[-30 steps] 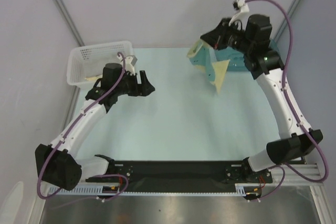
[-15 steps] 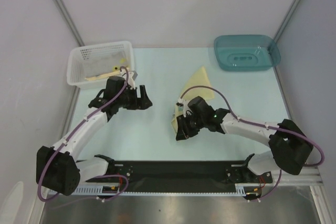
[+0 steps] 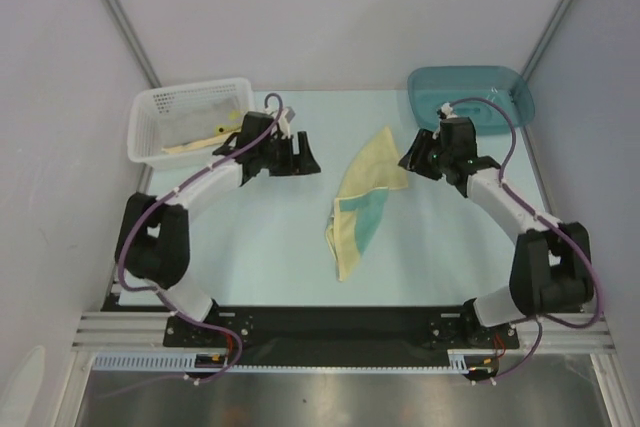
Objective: Fold and stack the towels
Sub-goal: Move the towel to the center of the board, then flatten out the crumpled towel
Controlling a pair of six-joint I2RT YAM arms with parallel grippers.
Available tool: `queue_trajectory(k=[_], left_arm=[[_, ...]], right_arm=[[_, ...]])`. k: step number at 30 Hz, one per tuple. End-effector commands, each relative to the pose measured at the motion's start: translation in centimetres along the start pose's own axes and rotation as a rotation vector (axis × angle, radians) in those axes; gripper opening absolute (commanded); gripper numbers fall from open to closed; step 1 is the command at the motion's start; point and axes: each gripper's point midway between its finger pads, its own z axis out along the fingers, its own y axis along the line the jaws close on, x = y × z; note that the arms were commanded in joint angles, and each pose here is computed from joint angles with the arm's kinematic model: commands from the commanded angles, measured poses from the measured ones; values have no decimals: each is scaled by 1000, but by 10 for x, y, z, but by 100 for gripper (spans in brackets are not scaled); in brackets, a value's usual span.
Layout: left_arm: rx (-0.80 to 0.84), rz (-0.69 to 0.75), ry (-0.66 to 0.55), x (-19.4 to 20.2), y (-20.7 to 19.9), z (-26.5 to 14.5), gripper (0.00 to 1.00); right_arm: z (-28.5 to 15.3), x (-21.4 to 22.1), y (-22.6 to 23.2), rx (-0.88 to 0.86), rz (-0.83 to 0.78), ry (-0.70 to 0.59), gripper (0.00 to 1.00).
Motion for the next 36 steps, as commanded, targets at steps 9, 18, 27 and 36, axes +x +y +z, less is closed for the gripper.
queue_trajectory(k=[9, 18, 27, 36], left_arm=[[123, 110, 80, 20, -49, 47, 78], [151, 124, 208, 73, -58, 75, 67], [190, 126, 220, 77, -76, 84, 40], [317, 189, 168, 66, -133, 73, 16]], right_arm=[[77, -26, -16, -159, -18, 132, 41], [41, 12, 0, -70, -101, 220, 43], [-12, 30, 37, -60, -180, 140, 42], [-47, 14, 25, -70, -151, 23, 48]])
